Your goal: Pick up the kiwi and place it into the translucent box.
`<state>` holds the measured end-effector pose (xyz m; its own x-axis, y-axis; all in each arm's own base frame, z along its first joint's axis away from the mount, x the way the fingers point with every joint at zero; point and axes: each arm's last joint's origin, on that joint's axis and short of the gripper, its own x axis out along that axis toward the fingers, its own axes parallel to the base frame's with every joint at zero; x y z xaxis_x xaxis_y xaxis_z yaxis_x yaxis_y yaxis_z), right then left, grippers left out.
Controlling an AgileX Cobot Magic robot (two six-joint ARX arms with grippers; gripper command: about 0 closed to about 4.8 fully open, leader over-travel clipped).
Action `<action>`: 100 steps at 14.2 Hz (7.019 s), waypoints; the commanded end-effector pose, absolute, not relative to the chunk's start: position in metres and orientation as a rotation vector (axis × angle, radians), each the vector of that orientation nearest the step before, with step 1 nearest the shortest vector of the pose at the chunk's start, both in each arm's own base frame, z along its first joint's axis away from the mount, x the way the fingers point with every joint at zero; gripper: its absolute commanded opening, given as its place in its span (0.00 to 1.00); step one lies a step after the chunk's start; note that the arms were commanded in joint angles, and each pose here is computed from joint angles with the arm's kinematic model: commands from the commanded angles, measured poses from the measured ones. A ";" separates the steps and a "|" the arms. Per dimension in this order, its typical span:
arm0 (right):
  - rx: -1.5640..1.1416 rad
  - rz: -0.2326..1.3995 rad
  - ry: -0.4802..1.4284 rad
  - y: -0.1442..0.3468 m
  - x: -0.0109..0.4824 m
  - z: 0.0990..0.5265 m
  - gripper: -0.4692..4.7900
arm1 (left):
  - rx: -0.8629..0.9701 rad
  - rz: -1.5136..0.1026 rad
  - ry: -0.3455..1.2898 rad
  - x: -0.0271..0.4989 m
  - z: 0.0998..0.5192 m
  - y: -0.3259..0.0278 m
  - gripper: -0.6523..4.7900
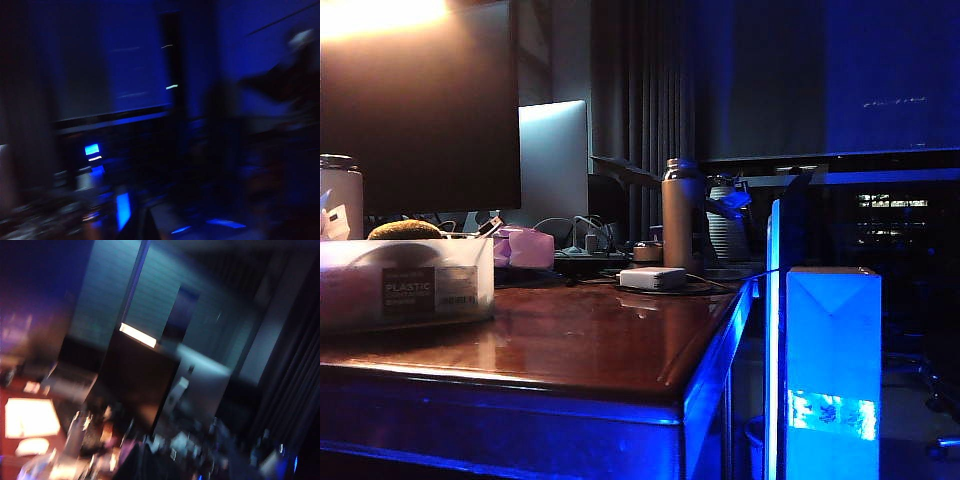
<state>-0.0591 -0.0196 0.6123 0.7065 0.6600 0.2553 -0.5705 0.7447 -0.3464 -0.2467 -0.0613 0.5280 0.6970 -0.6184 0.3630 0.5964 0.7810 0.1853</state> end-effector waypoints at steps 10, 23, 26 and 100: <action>-0.223 0.398 -0.652 0.009 -0.036 0.656 0.08 | 0.008 -0.170 -0.049 -0.120 0.532 -0.017 0.11; -0.142 0.444 -0.389 0.016 0.078 0.651 0.08 | 0.145 -0.169 -0.007 -0.134 0.385 -0.013 0.11; -0.154 0.502 -0.346 0.021 0.078 0.646 0.08 | -0.011 -0.148 0.016 -0.084 0.347 -0.013 0.11; 0.095 0.192 -0.042 0.013 0.084 0.218 0.08 | -0.411 -0.100 0.243 0.082 0.183 0.001 0.12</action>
<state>0.0851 0.0129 0.2146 0.9820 0.1865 0.0303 -0.1886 0.9776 0.0937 0.0825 0.0021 0.1814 0.9653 -0.1363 -0.2229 0.0347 0.9124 -0.4078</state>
